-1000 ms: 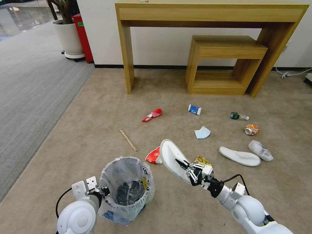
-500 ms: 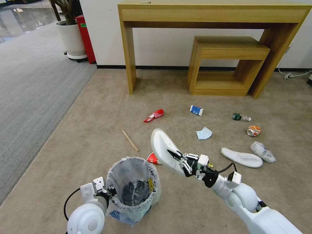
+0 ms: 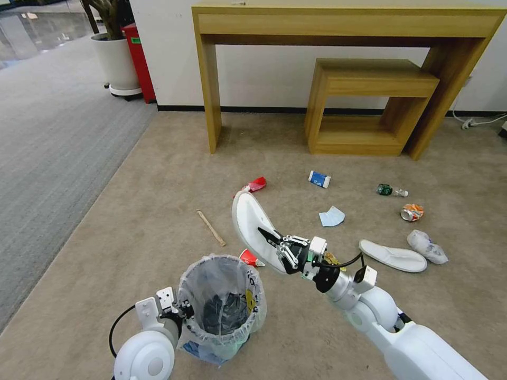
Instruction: Pick up the trash bin and place the garbage on the floor into it.
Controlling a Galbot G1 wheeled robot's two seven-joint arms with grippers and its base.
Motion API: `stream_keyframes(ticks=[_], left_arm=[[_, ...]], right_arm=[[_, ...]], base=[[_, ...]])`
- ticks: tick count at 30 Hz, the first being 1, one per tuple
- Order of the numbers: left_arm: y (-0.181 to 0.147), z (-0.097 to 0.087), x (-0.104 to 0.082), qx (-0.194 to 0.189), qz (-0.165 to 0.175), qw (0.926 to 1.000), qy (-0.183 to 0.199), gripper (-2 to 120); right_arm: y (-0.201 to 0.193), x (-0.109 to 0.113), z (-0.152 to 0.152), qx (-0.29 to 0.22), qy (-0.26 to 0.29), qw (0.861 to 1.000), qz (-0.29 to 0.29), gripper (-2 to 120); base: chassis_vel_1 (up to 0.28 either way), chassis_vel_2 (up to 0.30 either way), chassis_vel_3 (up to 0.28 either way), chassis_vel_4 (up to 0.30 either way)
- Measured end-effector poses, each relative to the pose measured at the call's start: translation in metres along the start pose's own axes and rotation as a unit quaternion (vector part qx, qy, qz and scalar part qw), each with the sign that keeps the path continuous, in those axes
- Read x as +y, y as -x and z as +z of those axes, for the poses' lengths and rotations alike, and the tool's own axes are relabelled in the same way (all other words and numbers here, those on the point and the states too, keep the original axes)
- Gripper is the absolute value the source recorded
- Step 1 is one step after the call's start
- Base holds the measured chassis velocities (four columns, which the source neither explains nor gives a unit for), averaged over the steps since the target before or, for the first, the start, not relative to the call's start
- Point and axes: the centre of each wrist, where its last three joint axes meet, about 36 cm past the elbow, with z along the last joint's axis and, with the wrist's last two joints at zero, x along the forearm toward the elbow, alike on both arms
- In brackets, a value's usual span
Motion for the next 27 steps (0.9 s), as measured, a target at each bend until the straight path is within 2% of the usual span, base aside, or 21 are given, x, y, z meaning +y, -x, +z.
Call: stream_keyframes(ticks=[13, 27], left_arm=[[-0.017, -0.018, 0.008, -0.007, 0.013, 0.9998, -0.017, 0], [-0.041, -0.04, 0.014, -0.045, 0.023, 0.9983, -0.029, 0]], right_arm=[[-0.002, -0.001, 0.0, 0.005, -0.005, 1.0, -0.002, 0], [-0.005, -0.003, -0.001, 0.008, -0.008, 1.0, -0.002, 0]], base=[[0.0, 0.0, 0.0, 0.0], [0.0, 0.0, 0.0, 0.0]])
